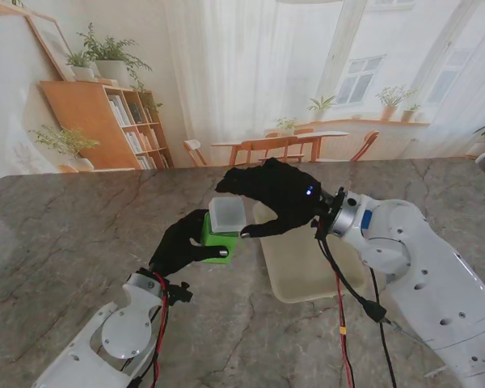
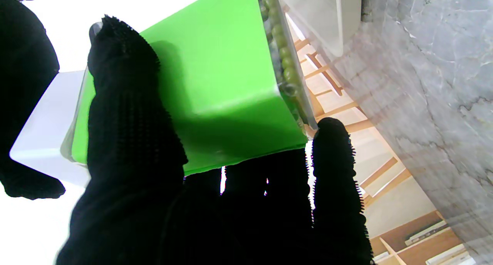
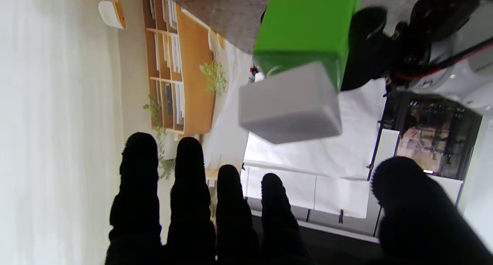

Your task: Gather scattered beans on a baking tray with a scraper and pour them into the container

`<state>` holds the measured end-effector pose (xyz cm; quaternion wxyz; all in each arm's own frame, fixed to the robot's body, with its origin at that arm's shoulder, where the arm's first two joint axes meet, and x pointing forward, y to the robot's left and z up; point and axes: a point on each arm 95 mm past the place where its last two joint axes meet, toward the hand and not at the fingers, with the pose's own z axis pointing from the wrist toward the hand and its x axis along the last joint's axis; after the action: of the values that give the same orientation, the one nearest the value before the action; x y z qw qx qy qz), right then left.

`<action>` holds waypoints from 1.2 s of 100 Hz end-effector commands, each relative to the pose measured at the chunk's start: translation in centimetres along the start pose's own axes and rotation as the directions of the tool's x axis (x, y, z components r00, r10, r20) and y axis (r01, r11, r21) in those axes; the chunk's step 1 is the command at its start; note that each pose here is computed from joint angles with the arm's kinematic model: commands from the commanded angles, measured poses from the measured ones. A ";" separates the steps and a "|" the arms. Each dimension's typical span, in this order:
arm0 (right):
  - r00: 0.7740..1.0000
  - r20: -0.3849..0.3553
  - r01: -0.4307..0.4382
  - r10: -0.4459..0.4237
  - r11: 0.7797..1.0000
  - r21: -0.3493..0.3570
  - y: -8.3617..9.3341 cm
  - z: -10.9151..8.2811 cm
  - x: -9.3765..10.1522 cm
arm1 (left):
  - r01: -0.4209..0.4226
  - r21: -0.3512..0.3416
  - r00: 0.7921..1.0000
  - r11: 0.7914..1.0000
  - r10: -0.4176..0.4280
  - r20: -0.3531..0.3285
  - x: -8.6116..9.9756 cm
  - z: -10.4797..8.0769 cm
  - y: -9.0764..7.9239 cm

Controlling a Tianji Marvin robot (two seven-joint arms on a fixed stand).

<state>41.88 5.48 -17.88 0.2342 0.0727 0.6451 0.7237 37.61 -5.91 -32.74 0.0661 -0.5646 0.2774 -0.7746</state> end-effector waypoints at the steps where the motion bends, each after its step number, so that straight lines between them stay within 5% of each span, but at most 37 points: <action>1: 1.000 -0.007 0.014 -0.013 0.999 0.042 -0.9 0.2 0.5 | 0.016 0.006 1.000 1.000 -0.016 -0.006 0.2 0.0 0.3; 75: 1.000 0.001 -0.029 0.029 0.999 -0.017 -2.4 2.6 0.5 | 0.027 0.005 0.999 1.000 -0.027 -0.027 0.3 -0.1 0.6; 120: 0.991 0.060 -0.117 0.118 0.993 -0.015 -3.6 1.7 0.4 | 0.011 0.034 0.999 0.999 -0.010 -0.036 0.6 -0.3 0.4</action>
<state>43.14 7.66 -20.13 0.2120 0.1164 0.6210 0.7456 37.19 -5.93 -32.93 0.0689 -0.5555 0.2699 -0.7834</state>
